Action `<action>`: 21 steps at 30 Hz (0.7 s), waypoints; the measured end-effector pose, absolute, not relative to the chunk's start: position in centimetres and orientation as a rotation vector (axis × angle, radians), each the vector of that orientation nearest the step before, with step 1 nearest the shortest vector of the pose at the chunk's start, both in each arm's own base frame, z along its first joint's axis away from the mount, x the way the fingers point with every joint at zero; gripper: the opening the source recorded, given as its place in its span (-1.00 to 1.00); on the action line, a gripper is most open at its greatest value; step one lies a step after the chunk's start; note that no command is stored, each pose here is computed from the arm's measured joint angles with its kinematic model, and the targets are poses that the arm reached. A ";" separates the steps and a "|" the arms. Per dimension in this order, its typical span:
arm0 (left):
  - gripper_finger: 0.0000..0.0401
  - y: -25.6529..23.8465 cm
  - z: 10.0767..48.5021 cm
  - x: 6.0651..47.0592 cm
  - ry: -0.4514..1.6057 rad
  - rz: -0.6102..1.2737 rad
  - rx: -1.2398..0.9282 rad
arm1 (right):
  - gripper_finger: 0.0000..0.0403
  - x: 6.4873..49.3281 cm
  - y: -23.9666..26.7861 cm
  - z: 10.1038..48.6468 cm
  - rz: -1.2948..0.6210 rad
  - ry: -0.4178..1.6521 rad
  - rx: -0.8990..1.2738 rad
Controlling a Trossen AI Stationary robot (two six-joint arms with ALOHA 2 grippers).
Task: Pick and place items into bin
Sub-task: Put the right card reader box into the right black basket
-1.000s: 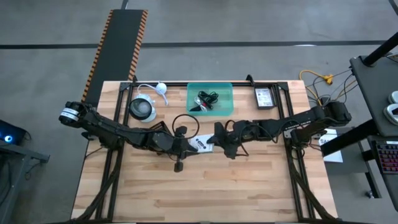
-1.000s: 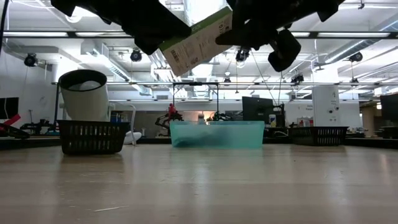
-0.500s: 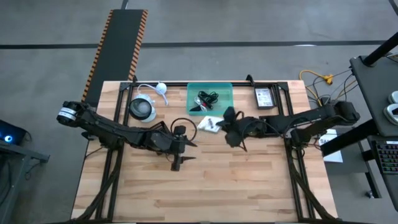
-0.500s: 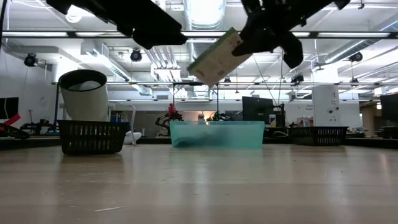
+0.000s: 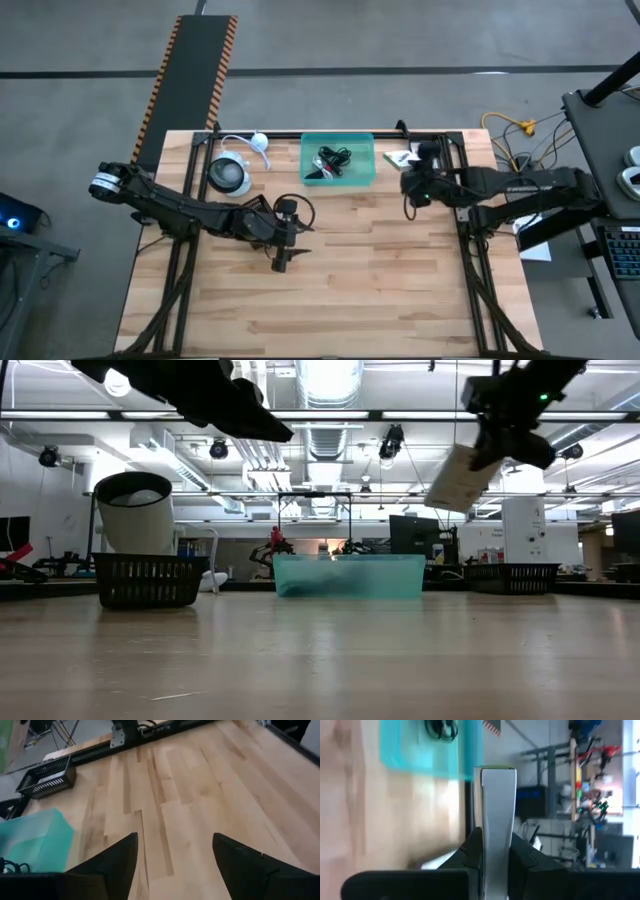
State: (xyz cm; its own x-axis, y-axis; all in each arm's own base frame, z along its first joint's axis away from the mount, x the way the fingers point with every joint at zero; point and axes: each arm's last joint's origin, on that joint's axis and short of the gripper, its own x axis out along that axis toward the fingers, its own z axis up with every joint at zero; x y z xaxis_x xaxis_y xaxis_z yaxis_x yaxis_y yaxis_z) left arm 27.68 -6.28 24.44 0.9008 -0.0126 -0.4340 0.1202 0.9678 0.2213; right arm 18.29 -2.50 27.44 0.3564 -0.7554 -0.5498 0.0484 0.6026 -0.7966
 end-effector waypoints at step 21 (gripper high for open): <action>0.19 -6.0 24.3 27.6 0.460 -0.037 0.364 | -0.85 15.1 -8.2 25.2 -0.578 1.533 -0.695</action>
State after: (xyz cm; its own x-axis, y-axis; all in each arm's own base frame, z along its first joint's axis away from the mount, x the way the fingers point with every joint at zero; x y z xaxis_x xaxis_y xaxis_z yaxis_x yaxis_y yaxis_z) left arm 27.62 -6.04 24.27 0.8965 0.0461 -0.4407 0.1167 0.9349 0.3352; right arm 15.14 -8.17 25.16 -0.0234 -0.7240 -0.6894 -0.0882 0.6884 -0.7199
